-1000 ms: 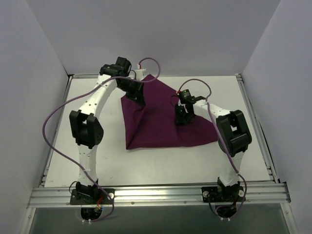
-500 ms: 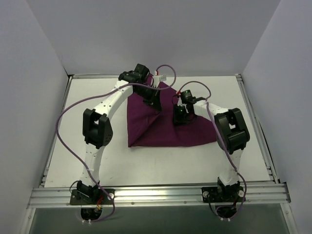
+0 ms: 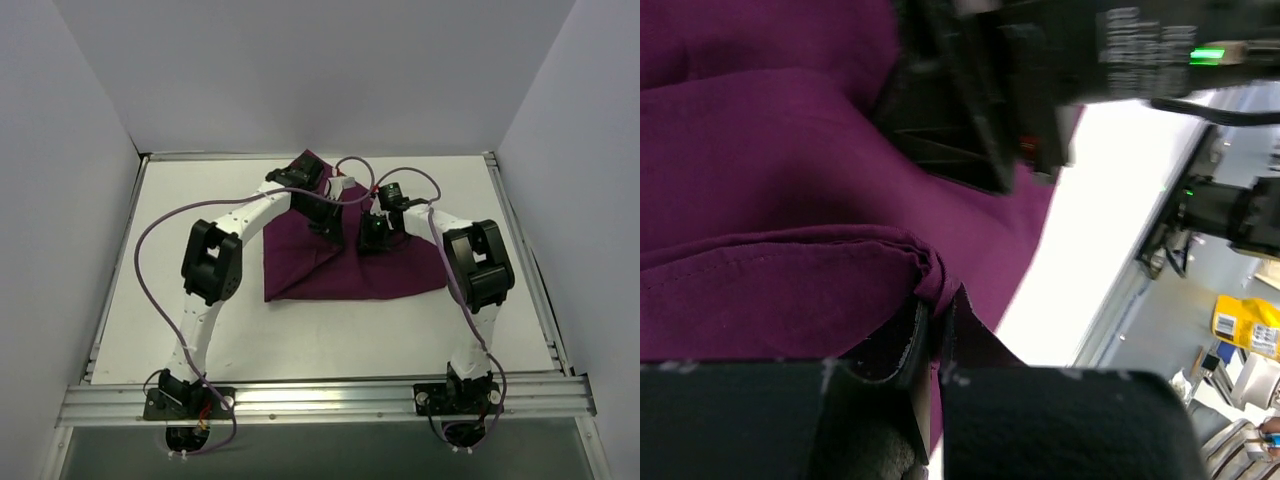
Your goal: Prepare the surgical pack
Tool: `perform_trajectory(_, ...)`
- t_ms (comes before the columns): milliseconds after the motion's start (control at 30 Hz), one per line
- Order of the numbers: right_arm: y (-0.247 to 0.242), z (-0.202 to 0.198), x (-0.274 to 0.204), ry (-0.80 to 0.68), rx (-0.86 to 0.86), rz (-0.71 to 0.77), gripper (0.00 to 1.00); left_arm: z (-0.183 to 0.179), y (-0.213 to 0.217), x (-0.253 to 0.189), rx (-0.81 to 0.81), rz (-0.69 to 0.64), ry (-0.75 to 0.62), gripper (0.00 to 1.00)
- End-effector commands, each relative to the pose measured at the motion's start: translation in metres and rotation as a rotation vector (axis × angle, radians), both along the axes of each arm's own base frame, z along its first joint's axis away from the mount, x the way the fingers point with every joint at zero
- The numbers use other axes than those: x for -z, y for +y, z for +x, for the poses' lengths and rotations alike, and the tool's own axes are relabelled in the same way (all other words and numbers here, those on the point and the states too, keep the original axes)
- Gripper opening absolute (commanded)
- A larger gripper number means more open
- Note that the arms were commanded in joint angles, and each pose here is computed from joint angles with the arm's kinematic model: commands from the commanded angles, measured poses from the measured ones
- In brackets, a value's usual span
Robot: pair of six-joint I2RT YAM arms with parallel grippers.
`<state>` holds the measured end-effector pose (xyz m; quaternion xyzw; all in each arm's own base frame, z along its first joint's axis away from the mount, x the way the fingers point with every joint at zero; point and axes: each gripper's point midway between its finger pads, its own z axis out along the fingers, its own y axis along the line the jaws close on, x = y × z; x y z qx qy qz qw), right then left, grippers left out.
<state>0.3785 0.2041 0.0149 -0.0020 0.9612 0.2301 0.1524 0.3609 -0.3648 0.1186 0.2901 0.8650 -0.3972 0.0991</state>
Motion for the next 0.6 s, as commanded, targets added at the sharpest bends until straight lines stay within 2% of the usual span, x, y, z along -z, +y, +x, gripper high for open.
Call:
perform_trajectory(0, 0.004, 0.004, -0.005, 0.014, -0.003, 0.034, 0.23, 0.004, -0.028, 0.015, 0.019, -0.038, -0.05, 0.04)
perform_trajectory(100, -0.004, 0.008, -0.006, 0.012, 0.018, 0.036, 0.23, -0.002, -0.038, 0.021, 0.041, -0.037, -0.056, 0.17)
perform_trajectory(133, -0.007, 0.009, -0.006, 0.014, 0.03, 0.038, 0.24, -0.003, -0.04, 0.019, 0.05, -0.044, -0.057, 0.25)
perform_trajectory(167, -0.01, 0.011, -0.009, 0.01, 0.043, 0.041, 0.24, -0.001, -0.044, 0.01, 0.062, -0.063, -0.078, 0.44)
perform_trajectory(267, -0.027, 0.018, -0.018, -0.002, 0.096, 0.039, 0.25, -0.002, -0.043, -0.01, 0.114, -0.075, -0.132, 0.57)
perform_trajectory(433, -0.06, 0.034, -0.042, -0.056, 0.167, 0.015, 0.32, 0.0, -0.041, -0.05, 0.197, -0.106, -0.242, 0.61)
perform_trajectory(567, -0.073, 0.036, -0.061, -0.088, 0.16, -0.011, 0.38, -0.008, -0.043, -0.089, 0.221, -0.167, -0.267, 0.62)
